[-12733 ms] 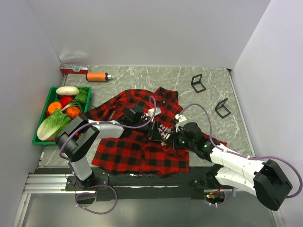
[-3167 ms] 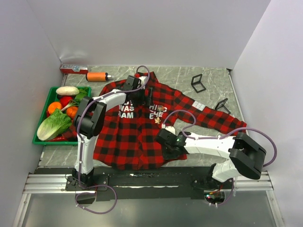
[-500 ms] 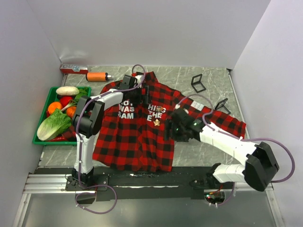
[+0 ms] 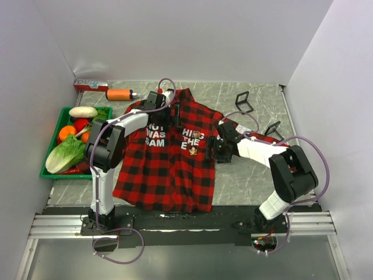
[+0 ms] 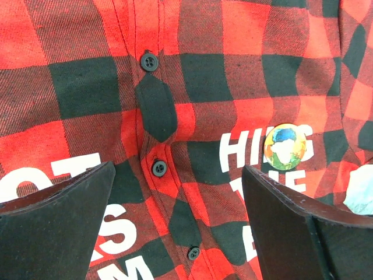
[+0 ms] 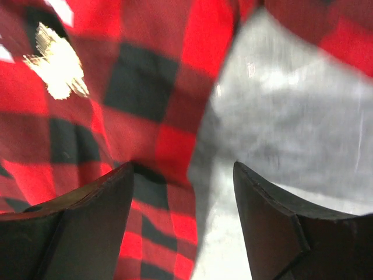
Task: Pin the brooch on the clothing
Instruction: Adjust the clothing with brooches at the center of the board.
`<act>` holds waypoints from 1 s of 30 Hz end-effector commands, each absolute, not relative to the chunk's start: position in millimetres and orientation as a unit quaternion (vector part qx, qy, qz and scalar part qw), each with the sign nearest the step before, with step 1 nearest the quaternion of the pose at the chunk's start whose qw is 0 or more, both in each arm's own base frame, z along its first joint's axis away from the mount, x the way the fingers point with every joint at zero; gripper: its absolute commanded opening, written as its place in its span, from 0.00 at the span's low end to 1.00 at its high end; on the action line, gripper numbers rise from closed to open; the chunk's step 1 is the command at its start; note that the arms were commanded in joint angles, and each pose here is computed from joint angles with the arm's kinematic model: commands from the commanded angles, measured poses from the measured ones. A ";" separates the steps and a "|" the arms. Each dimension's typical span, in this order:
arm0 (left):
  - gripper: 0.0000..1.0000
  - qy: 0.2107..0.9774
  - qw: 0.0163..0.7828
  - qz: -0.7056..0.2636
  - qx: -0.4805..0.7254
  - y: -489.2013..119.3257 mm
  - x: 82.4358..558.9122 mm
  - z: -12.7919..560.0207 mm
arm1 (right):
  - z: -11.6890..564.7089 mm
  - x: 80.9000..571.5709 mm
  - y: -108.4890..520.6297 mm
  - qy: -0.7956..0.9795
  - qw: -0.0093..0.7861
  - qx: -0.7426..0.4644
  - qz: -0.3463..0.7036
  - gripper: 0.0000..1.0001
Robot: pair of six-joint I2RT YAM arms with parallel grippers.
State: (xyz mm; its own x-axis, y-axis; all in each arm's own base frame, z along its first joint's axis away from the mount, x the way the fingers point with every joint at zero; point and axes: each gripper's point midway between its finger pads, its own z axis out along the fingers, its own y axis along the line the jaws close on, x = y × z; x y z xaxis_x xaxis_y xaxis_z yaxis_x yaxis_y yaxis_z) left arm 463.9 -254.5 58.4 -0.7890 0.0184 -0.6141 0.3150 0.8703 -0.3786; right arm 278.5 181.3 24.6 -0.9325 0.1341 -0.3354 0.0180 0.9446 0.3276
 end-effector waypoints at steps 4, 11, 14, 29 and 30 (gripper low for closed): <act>0.96 0.916 0.316 -0.227 0.097 -250.5 465.5 56.8 | 32.6 312.5 192.2 0.953 0.219 0.039 0.206 0.75; 0.96 0.929 0.294 -0.207 0.092 -241.1 465.2 26.7 | 30.5 327.3 201.4 0.951 0.216 0.036 0.217 0.52; 0.96 0.933 0.288 -0.198 0.090 -236.9 465.1 16.4 | 22.2 327.4 194.0 0.958 0.206 0.042 0.197 0.29; 0.97 0.943 0.273 -0.175 0.080 -223.4 463.7 -4.7 | -5.4 323.4 131.4 0.970 0.184 0.107 0.119 0.00; 0.96 0.943 0.271 -0.175 0.081 -223.2 462.8 -5.4 | -4.1 324.1 131.7 0.969 0.185 0.108 0.121 0.00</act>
State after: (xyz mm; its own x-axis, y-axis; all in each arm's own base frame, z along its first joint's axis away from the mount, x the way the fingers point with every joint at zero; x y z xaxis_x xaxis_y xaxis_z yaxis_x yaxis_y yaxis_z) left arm 475.0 -244.9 39.4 -0.7820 0.0273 -0.6226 0.3053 0.8877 -0.3446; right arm 335.3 155.8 14.0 -0.8965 0.2584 -0.3599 0.1141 0.9196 0.3760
